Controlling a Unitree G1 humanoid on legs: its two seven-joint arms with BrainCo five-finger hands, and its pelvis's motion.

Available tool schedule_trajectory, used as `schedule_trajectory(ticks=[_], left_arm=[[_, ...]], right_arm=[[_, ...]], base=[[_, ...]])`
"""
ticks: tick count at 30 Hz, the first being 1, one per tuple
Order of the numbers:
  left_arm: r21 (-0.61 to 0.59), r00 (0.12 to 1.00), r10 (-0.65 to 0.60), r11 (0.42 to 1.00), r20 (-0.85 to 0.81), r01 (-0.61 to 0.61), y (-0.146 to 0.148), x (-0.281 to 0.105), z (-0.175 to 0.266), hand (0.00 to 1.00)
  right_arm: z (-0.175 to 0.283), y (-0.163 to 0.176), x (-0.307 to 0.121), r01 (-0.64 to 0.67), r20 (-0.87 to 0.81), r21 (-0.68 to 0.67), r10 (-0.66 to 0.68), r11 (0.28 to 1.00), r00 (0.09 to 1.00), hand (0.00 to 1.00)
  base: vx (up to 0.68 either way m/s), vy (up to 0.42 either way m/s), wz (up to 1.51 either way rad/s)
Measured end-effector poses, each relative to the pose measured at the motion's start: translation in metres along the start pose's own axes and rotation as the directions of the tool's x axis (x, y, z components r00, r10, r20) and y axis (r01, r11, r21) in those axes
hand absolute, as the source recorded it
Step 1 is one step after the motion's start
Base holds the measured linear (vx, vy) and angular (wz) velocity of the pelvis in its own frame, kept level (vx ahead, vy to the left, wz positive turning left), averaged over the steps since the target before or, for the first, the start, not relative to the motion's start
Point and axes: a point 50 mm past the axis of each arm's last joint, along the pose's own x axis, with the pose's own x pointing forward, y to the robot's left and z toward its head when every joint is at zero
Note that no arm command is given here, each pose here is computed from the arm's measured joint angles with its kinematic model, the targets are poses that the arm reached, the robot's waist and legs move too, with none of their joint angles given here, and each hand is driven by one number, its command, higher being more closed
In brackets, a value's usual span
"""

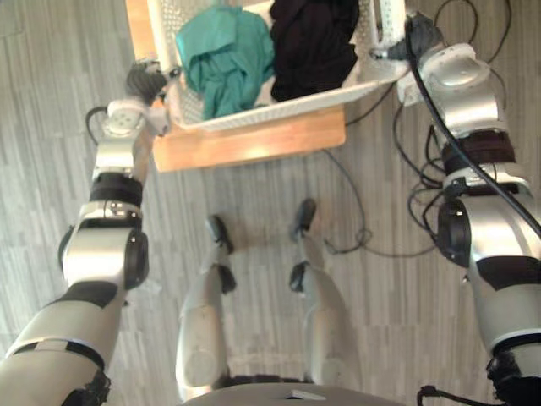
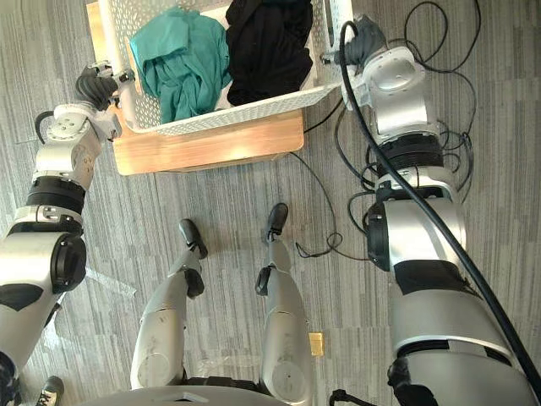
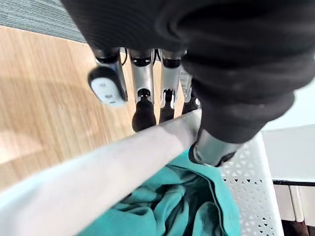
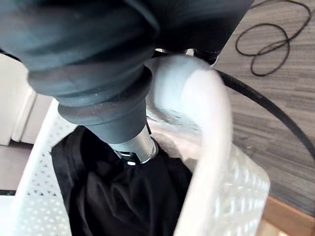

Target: Pick up the laundry basket with both hands and put the clothes into the washing machine.

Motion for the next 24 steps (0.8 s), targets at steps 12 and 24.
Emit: schedule_trajectory(ticks=[12,24], left_arm=[[0.157,1.000,-0.011,0.988,0.012,0.009,-0.010,-0.027,-0.024,1.00],[0.053,0.992,0.012,0.998,0.126,-0.019,-0.016,-0.064,-0.028,1.00]], right_arm=[[0.022,-0.008,-0.049,0.076,0.304,0.139,-0.116,0.987,0.946,1.00],[-0.035,-0.005,-0.090,0.085,0.222,0.142,-0.115,0.986,0.968,1.00]], base=[[0.03,-0.002,-0.09],[0.03,0.006,0.01]])
